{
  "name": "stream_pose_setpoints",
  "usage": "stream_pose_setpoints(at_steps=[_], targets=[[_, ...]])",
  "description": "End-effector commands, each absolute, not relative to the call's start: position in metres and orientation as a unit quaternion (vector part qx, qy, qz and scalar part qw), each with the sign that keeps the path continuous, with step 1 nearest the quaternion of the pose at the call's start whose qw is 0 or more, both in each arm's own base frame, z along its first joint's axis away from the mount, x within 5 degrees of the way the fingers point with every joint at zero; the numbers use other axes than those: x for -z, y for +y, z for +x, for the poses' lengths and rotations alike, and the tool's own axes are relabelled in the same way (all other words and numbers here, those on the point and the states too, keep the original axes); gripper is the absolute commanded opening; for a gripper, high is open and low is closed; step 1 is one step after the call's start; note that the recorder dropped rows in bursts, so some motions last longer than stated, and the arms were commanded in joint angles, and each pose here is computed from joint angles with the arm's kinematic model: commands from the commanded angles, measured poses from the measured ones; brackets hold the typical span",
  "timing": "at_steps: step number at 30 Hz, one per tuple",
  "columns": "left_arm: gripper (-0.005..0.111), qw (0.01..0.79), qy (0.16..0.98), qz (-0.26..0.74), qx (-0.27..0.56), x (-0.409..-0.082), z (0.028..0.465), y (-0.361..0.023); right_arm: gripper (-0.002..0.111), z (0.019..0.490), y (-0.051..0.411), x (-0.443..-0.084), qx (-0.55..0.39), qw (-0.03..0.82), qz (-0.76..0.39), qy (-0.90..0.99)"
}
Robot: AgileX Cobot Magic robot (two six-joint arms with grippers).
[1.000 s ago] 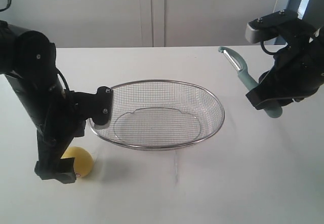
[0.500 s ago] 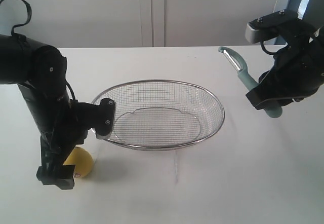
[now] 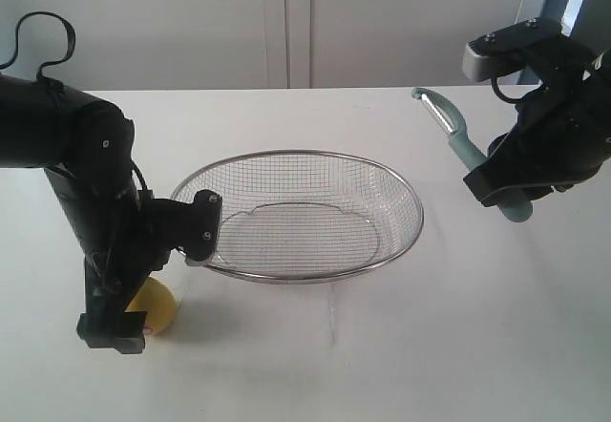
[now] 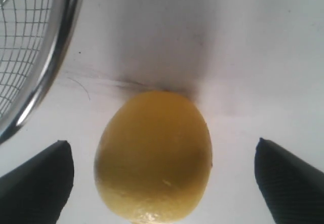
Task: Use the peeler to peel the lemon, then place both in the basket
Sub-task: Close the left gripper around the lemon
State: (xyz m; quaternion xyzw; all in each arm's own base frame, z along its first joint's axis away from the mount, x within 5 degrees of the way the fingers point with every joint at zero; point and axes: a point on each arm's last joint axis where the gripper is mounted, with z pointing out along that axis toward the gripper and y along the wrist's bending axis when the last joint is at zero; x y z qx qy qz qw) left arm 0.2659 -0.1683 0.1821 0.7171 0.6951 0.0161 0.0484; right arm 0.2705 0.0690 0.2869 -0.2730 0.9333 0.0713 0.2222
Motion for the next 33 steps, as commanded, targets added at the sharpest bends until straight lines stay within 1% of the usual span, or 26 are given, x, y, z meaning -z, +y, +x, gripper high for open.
stream_pose_setpoints(at_steps=[1, 9, 14, 21, 25, 27, 33], targets=[[0.097, 0.040, 0.693, 0.719, -0.013, -0.181, 0.263, -0.168, 0.000, 0.270, 0.069, -0.289, -0.071, 0.232, -0.275, 0.930], [0.097, 0.052, 0.693, 0.718, -0.015, -0.181, 0.265, -0.169, 0.000, 0.270, 0.069, -0.289, -0.071, 0.232, -0.275, 0.930], [0.097, 0.025, 0.694, 0.719, -0.009, -0.163, 0.267, -0.171, 0.000, 0.270, 0.069, -0.289, -0.071, 0.232, -0.275, 0.930], [0.096, 0.031, 0.699, 0.714, -0.010, -0.160, 0.269, -0.172, 0.000, 0.270, 0.069, -0.289, -0.071, 0.232, -0.275, 0.930], [0.088, 0.030, 0.698, 0.716, -0.012, -0.160, 0.270, -0.172, 0.000, 0.270, 0.069, -0.289, -0.071, 0.232, -0.275, 0.930], [0.081, 0.030, 0.698, 0.716, -0.012, -0.160, 0.270, -0.172, 0.000, 0.270, 0.069, -0.289, -0.071, 0.232, -0.275, 0.930], [0.065, 0.025, 0.698, 0.716, -0.011, -0.160, 0.269, -0.171, 0.000, 0.270, 0.069, -0.289, -0.071, 0.232, -0.275, 0.930]])
